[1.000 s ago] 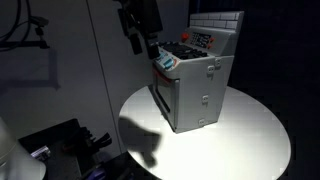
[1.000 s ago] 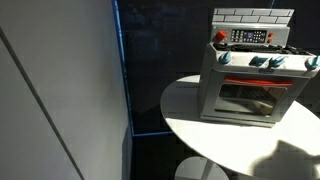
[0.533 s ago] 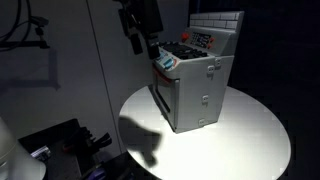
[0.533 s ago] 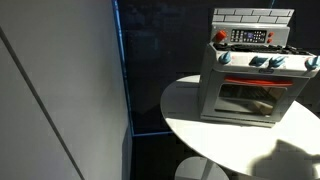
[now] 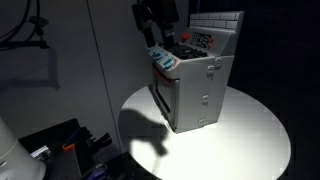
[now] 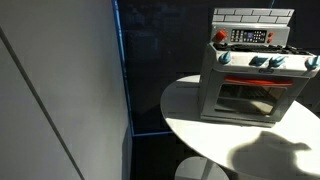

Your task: Push the top right button on the toy stove twice

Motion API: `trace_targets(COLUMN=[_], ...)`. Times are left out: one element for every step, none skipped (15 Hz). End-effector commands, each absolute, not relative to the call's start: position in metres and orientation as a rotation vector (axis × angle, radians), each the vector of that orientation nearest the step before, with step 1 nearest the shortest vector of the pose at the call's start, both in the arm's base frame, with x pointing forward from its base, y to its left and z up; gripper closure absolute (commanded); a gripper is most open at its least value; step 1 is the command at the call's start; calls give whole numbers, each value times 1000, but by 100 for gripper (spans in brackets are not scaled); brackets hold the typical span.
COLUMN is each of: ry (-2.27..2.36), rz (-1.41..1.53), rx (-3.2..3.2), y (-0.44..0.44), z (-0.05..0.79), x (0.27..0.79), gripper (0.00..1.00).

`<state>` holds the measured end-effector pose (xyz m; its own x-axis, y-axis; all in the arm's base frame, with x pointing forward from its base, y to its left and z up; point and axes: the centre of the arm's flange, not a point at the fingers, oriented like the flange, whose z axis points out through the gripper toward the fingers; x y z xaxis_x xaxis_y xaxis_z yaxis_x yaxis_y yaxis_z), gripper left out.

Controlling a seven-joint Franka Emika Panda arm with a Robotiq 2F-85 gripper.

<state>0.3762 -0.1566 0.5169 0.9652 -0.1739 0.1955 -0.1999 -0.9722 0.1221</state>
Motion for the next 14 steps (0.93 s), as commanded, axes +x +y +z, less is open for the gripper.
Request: trace_targets(ry=[-362,-382,-405,-432,-457,-481,-504,-521,-535,-548,-562,-570,-582,-591], rz=[305,301,302,306,316,328,344,368,392,414,436,454,477,500], rx=[2955,2956,2952,2944,2938,2932,2922,2911,2905,2900,2892,2890,2884,2876], y=[-154,-153,-151,-149,-147,-145,-143,-141,-139,-139,-138,-137,-136,-135], z=[526,526,525,524,523,522,521,520,519,522,521,522,522,521], x=[414,421,429,437,444,451,458,466,473,480,486,492,498,504], gripper=[0,0,0,0,0,0,0,0,0,0,0,0,0,0])
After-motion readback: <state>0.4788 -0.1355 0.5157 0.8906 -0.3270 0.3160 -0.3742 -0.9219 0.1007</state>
